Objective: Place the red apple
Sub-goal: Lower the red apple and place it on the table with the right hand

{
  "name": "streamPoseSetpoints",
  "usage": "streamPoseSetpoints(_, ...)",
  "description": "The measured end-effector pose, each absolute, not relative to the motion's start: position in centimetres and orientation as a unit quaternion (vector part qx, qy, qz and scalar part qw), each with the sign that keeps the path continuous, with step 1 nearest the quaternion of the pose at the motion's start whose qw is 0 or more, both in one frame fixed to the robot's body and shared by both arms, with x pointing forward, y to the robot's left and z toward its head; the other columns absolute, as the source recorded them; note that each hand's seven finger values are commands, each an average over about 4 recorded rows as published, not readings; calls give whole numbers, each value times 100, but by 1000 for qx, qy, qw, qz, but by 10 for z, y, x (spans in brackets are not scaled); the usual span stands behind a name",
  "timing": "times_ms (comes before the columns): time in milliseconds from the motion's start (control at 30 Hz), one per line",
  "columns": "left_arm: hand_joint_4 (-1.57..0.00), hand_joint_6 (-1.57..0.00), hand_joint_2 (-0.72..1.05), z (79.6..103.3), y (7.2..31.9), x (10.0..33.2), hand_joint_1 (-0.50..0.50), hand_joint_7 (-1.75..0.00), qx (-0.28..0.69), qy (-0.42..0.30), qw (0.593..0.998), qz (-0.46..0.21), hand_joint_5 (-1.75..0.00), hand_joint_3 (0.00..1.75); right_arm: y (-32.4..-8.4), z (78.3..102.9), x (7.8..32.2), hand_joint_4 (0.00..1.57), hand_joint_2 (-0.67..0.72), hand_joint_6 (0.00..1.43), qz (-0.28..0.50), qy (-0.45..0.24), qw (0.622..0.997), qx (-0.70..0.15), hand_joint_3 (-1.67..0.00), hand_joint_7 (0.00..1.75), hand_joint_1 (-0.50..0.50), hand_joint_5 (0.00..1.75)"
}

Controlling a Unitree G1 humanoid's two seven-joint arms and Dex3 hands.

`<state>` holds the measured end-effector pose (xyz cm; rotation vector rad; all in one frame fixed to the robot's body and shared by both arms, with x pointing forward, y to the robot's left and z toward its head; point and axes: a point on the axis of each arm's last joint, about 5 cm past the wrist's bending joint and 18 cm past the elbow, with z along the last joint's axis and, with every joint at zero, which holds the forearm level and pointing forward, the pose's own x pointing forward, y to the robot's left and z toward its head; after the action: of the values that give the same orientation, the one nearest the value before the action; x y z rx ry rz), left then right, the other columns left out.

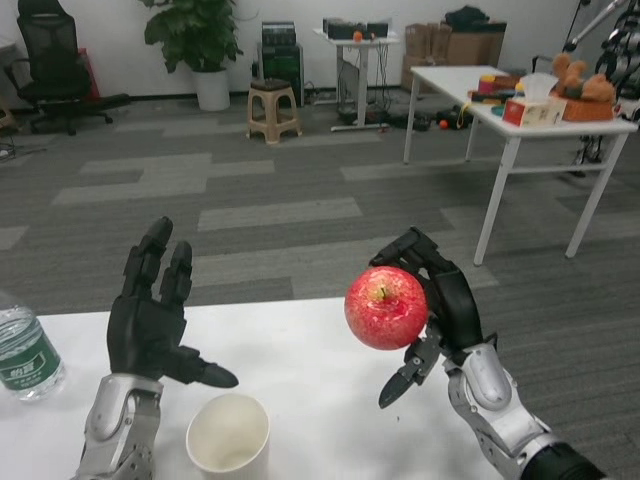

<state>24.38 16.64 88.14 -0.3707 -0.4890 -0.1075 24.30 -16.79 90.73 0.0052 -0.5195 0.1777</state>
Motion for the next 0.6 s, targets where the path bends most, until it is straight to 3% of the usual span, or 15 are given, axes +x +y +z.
streamPoseSetpoints(600, 0, 0, -19, 880, 165, 244, -34, -38, -181, -238, 952, -55, 0, 2, -169, 849, 228, 106, 66, 63, 94, -106, 988, -59, -16, 147, 42, 165)
